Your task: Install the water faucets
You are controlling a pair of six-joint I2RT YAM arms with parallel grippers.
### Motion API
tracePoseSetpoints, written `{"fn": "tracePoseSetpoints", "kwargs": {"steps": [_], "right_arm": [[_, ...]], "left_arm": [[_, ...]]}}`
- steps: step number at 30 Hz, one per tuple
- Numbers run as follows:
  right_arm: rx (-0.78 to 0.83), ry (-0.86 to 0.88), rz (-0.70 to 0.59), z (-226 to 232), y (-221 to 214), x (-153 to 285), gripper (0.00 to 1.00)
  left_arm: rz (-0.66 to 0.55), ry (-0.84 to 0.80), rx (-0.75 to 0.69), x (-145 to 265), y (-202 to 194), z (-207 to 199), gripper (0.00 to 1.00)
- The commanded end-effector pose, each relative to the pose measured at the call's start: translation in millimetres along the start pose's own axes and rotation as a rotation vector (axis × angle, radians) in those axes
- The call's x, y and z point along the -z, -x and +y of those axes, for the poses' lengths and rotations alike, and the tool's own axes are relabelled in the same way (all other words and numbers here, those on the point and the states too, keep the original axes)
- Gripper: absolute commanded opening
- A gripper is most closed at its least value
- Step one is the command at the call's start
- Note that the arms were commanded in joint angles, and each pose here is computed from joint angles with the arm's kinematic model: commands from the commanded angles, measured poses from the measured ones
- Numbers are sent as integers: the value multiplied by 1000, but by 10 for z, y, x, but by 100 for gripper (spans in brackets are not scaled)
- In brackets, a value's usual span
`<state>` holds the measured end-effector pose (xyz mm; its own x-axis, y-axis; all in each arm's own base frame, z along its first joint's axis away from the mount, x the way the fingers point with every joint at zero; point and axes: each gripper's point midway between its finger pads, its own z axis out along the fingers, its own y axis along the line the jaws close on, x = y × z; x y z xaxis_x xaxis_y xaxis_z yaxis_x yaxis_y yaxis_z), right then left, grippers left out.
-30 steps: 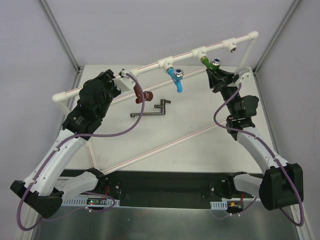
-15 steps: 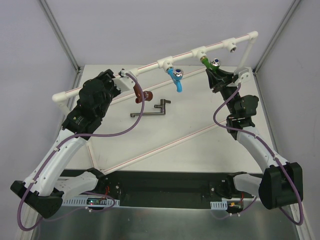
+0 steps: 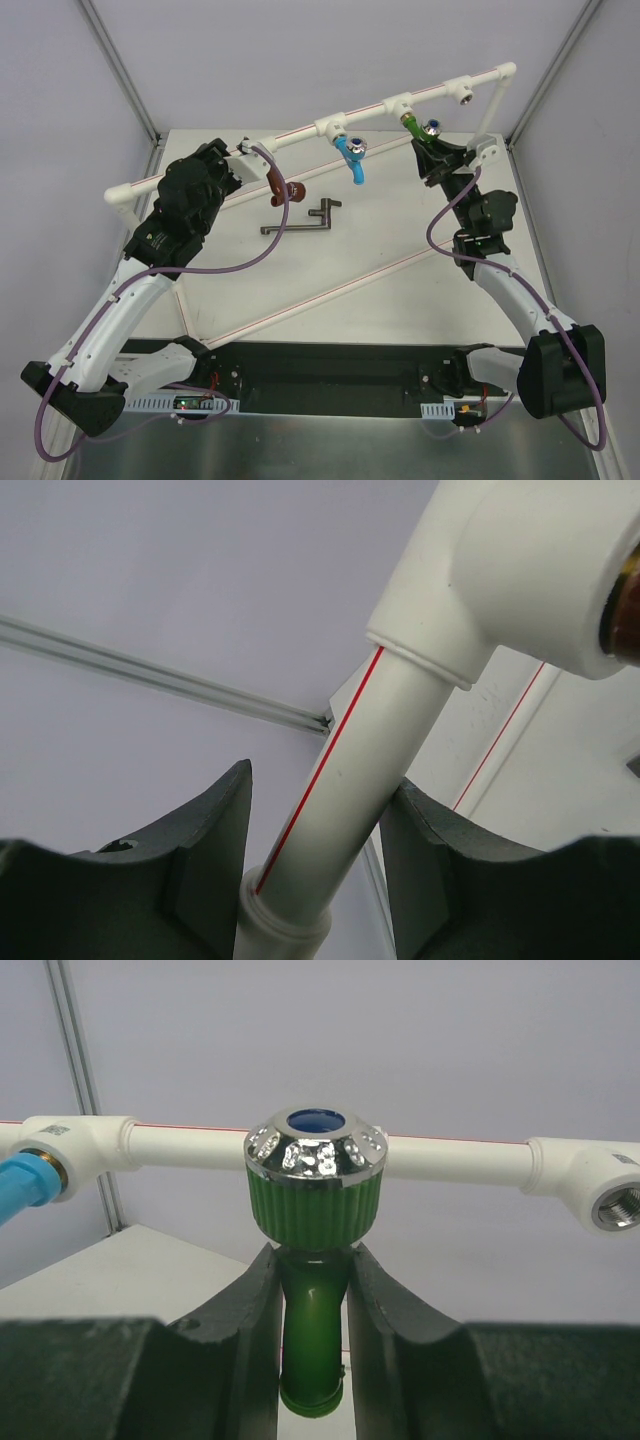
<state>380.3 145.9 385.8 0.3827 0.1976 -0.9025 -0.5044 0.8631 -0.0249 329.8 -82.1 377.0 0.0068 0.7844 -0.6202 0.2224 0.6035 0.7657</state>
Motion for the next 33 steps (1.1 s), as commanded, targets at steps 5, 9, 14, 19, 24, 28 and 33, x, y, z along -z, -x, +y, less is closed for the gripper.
{"fn": "tracePoseSetpoints", "kwargs": {"steps": [5, 9, 14, 19, 24, 28, 33], "right_arm": [[-4, 27, 81, 64, -274, 74, 2], [1, 22, 91, 57, -294, 97, 2], [24, 26, 91, 51, -238, 68, 2], [58, 32, 85, 39, -134, 4, 2], [94, 33, 69, 24, 40, -57, 2], [114, 41, 73, 31, 146, -101, 2], [141, 42, 111, 15, 187, -116, 2]], "left_arm": [[81, -169, 260, -44, -229, -635, 0], [80, -171, 262, -44, -227, -638, 0], [81, -175, 262, -46, -228, -649, 0], [77, -172, 262, -40, -222, -638, 0], [78, -171, 262, -36, -225, -634, 0], [77, -170, 261, -32, -223, -630, 0], [77, -169, 258, -32, -225, -627, 0]]}}
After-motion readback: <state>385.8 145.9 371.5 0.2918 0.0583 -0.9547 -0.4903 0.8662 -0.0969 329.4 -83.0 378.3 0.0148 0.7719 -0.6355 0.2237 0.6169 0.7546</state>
